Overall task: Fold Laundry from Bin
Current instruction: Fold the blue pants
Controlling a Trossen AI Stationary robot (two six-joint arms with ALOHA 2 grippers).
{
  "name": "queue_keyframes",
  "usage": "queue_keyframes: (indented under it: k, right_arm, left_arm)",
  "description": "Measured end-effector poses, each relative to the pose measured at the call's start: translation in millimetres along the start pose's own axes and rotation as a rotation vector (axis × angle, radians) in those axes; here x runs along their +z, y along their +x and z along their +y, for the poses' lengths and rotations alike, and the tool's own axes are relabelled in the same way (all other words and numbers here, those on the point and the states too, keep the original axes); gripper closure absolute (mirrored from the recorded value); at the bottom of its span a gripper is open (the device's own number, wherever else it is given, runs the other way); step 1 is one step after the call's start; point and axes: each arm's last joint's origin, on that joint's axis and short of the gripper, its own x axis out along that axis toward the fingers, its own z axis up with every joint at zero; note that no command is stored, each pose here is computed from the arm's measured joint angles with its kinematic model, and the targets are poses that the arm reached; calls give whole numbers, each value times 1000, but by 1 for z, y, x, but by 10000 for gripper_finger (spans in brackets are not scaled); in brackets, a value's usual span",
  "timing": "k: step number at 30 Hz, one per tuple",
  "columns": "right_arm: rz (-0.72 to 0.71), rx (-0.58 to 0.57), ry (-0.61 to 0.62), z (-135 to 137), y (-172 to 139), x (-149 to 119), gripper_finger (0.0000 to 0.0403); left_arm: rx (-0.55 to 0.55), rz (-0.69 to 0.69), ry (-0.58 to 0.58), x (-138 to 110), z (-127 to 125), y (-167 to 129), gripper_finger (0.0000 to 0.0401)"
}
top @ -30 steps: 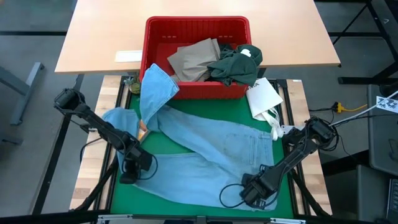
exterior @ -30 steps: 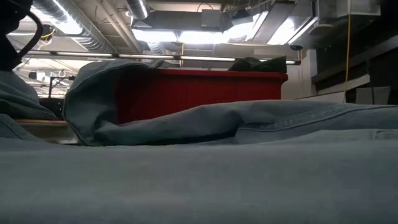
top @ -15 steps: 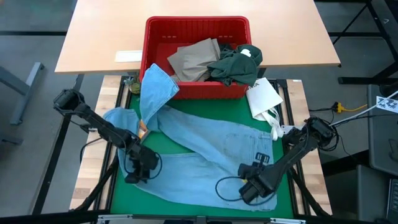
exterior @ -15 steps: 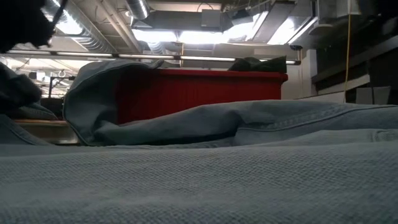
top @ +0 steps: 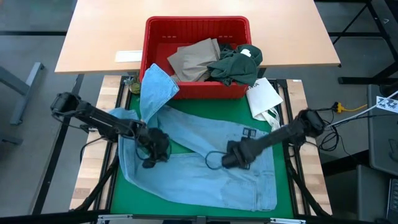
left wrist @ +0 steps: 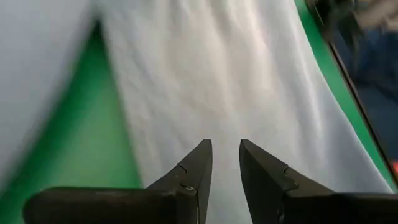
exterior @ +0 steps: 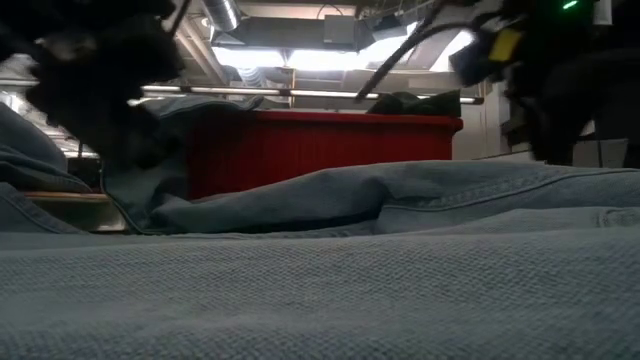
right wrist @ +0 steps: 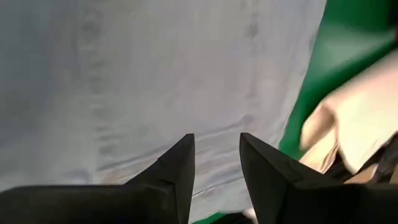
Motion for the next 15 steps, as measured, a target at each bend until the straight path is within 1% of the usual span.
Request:
queue_keyframes:
  k: [3,5,9,15]
  right_arm:
    - [-28,33,-106,-14,6,14,276]
    - [-45,48,-149,-24,12,23,276]
    - [-65,68,-157,-41,31,34,276]
    - [-92,86,-138,-60,73,40,276]
  left_arm:
    - [53,-96,-7,10,9,-3,325]
    - [106,-143,-15,14,14,-5,326]
    - [247,-171,-14,15,23,-8,326]
    - [452,-129,-12,10,34,0,326]
